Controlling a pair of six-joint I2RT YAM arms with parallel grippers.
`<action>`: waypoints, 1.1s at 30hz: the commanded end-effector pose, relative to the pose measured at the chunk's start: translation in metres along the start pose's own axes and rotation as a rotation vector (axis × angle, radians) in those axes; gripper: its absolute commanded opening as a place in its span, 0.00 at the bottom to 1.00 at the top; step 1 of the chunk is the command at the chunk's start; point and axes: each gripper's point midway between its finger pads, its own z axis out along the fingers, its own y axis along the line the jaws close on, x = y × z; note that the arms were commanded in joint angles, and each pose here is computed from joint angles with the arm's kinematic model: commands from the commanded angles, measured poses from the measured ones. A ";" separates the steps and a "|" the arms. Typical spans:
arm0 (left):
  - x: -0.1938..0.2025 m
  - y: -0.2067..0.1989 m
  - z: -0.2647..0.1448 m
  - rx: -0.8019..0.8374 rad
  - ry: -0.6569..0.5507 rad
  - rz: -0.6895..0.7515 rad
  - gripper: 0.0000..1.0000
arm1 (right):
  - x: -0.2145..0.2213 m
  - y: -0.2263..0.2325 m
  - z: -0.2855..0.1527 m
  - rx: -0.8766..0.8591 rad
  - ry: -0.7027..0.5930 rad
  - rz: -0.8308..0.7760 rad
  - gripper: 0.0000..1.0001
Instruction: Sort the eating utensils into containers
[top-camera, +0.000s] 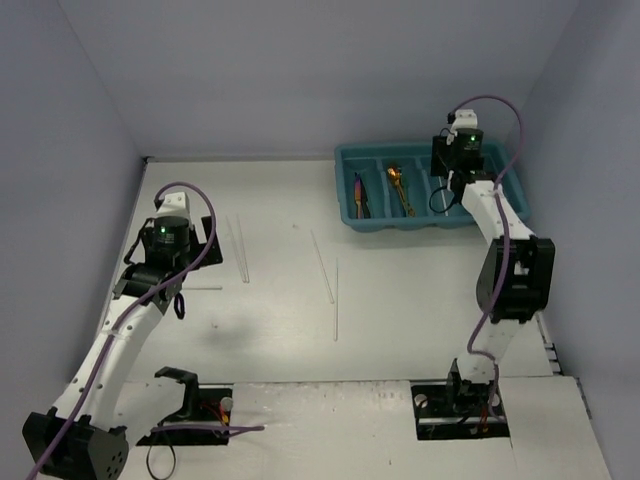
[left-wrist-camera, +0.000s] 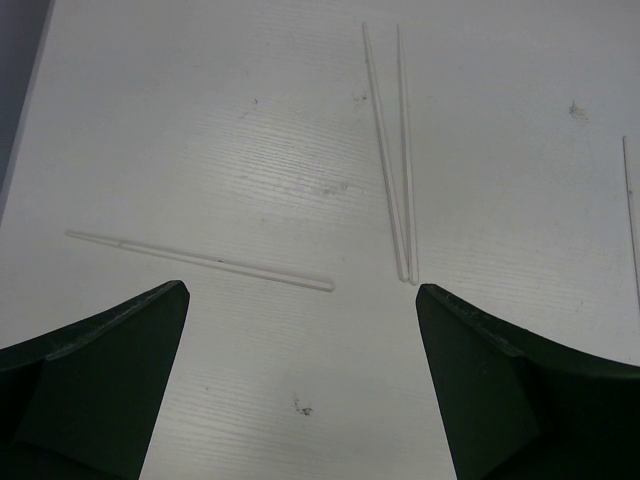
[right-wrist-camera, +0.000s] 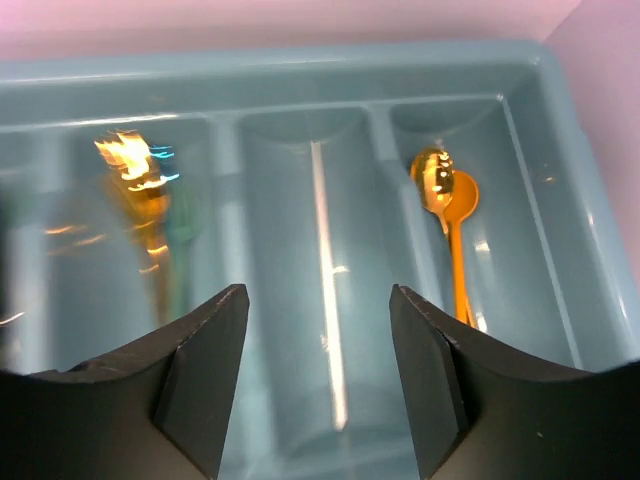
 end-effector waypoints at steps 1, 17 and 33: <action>-0.025 0.002 -0.008 0.000 -0.092 -0.016 0.97 | -0.057 0.051 -0.091 -0.108 -0.172 0.086 0.61; -0.029 0.004 -0.015 0.006 -0.117 -0.029 0.97 | 0.171 0.218 -0.218 -0.374 0.256 0.117 0.63; -0.028 0.003 -0.013 0.008 -0.108 -0.030 0.97 | 0.267 0.276 -0.242 -0.404 0.441 0.009 0.62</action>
